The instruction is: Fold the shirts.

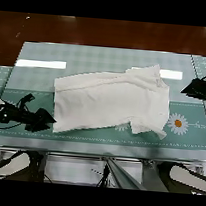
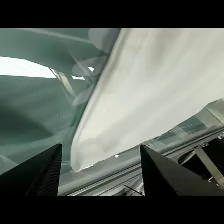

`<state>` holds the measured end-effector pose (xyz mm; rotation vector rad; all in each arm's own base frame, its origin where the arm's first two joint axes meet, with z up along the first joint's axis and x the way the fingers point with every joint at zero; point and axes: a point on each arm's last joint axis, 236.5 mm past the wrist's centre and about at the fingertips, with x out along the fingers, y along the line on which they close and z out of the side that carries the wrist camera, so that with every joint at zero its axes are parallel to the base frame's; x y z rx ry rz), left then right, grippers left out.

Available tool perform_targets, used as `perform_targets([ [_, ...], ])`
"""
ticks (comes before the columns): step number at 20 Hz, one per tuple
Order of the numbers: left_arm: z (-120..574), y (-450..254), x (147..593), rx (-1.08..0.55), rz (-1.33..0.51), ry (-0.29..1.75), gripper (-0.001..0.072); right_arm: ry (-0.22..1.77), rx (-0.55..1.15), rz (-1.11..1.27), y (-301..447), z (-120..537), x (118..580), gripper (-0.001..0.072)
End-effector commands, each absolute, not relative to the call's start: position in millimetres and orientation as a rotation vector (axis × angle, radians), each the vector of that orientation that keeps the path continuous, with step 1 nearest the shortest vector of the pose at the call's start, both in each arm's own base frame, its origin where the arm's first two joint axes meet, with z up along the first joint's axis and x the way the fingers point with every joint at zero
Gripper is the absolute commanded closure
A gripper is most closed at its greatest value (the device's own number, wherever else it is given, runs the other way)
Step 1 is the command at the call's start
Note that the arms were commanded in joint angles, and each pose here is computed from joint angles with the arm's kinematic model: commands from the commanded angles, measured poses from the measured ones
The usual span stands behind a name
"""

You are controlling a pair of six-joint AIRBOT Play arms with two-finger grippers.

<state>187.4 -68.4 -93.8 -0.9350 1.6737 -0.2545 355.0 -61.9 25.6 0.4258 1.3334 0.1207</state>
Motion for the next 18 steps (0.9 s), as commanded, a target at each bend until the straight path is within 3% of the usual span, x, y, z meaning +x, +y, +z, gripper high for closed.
perform_targets([
  [1, -94.3, -87.8, 201.8, -1.032, -0.328, 1.643, 0.0155, 1.332, 0.428, 0.124, -61.2, 24.8, 354.9, 0.0332],
  [2, -99.0, -92.0, 199.8, -1.016, -0.333, 1.663, 0.0193, 1.332, 0.428, 0.124, -61.1, 24.8, 354.8, 0.0332],
  [9, -127.7, -123.5, 185.8, -0.885, -0.372, 1.81, 0.0212, 1.371, 0.438, 0.142, -56.2, 24.4, 345.7, 0.0332],
  [11, -126.0, -122.6, 191.2, -0.878, -0.378, 1.798, 0.0613, 1.381, 0.439, 0.147, -55.2, 24.2, 343.4, 0.0332],
  [14, -118.5, -125.1, 192.0, -0.86, -0.439, 1.794, 0.0676, 1.391, 0.433, 0.111, -67.6, 21.6, 338.9, 0.0331],
  [18, -114.0, -127.2, 190.1, -0.825, -0.508, 1.779, 0.0677, 1.435, 0.523, 0.013, -97.6, 9.1, 314.6, 0.0306],
])
